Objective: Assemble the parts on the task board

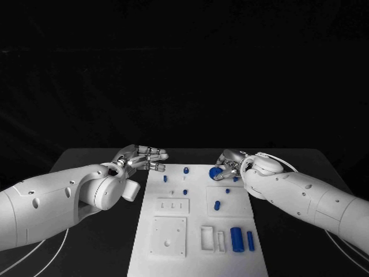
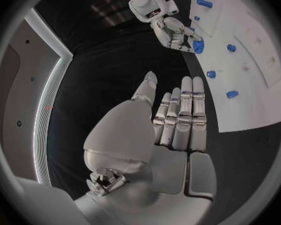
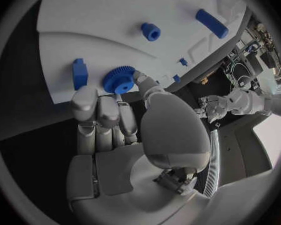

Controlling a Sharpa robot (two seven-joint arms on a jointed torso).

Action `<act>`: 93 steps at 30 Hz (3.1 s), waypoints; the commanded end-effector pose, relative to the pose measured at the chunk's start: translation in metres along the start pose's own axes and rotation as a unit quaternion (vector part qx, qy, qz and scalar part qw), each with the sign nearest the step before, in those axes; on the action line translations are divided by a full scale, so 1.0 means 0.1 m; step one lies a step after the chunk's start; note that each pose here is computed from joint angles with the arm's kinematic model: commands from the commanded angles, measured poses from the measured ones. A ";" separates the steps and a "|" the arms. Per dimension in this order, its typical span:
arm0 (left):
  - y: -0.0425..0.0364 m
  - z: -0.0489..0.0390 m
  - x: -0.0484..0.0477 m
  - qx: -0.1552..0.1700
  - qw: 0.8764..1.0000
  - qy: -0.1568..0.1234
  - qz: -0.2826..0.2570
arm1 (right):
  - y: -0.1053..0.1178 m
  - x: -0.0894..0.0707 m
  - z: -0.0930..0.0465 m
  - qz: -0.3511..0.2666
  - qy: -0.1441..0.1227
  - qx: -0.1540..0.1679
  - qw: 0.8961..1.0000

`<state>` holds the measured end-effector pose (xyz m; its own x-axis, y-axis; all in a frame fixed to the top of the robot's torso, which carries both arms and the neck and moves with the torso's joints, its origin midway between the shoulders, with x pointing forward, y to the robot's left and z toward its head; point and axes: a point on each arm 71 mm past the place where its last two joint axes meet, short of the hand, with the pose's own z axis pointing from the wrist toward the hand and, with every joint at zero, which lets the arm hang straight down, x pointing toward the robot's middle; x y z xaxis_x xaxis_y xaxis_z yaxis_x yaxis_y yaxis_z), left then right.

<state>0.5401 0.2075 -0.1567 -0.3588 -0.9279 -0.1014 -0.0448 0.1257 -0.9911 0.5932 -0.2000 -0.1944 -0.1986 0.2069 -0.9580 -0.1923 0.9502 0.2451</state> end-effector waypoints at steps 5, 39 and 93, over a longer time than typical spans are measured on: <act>-0.008 0.002 0.012 0.002 1.000 0.006 0.000 | -0.05 0.08 -0.01 -0.011 0.019 0.005 1.000; -0.001 -0.001 0.004 -0.002 1.000 0.006 0.004 | 0.06 -0.04 -0.05 -0.033 -0.075 -0.035 0.996; -0.016 0.024 0.067 0.001 1.000 0.010 0.004 | 1.18 0.34 -0.04 -0.071 -0.088 -0.116 0.987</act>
<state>0.5402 0.2027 -0.1573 -0.3679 -0.9235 -0.1087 -0.0489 0.1359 -0.9895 0.5596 -0.0822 -0.1964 -0.0015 0.1487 -0.9889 -0.4272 0.8940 0.1351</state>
